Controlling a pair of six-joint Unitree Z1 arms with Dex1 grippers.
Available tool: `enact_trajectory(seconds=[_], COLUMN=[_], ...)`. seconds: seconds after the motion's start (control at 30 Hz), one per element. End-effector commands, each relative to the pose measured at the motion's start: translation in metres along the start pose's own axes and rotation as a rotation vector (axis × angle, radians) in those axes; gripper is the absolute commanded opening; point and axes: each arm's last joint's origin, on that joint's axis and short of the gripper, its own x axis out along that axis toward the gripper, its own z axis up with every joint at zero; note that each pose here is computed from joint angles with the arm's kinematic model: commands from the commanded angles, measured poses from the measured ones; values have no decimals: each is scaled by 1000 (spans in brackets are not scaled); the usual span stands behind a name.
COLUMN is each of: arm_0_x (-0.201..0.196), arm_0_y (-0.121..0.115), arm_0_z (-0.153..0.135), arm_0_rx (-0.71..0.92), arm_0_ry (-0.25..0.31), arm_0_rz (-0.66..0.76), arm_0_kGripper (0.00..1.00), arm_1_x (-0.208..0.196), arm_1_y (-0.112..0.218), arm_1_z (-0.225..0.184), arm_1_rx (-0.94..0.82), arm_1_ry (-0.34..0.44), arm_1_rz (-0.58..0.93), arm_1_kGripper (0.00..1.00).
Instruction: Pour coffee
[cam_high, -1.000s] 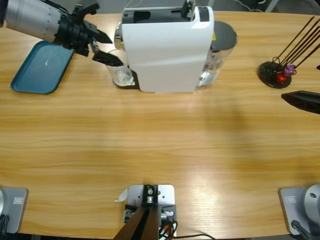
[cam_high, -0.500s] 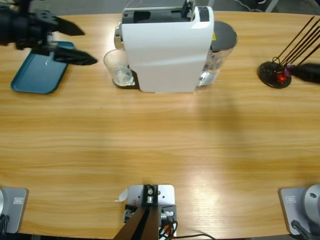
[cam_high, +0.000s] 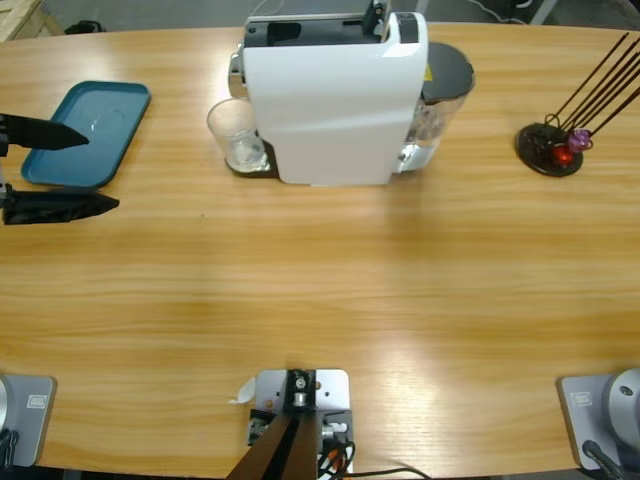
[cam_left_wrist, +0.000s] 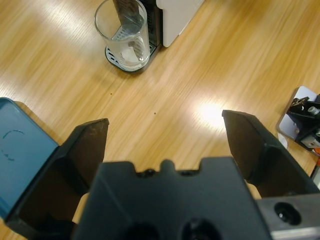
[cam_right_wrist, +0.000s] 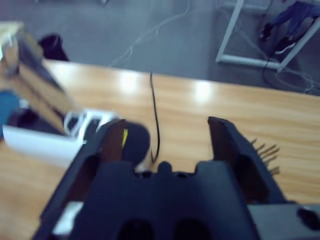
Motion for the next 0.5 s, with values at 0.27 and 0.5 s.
enact_trajectory(seconds=[0.27, 0.5], arm_0_x=[5, 5], arm_0_y=[-12, -13], arm_0_z=[-36, -39], arm_0_rx=[-49, -50], arm_0_ry=[121, 125], arm_0_rz=[35, 36], arm_0_kGripper=[996, 996], arm_1_x=[69, 82], arm_1_y=[99, 137], arm_1_z=[12, 12], arm_1_rx=[97, 78], arm_1_ry=[64, 82], arm_1_rz=[212, 284], arm_1_kGripper=[0, 0])
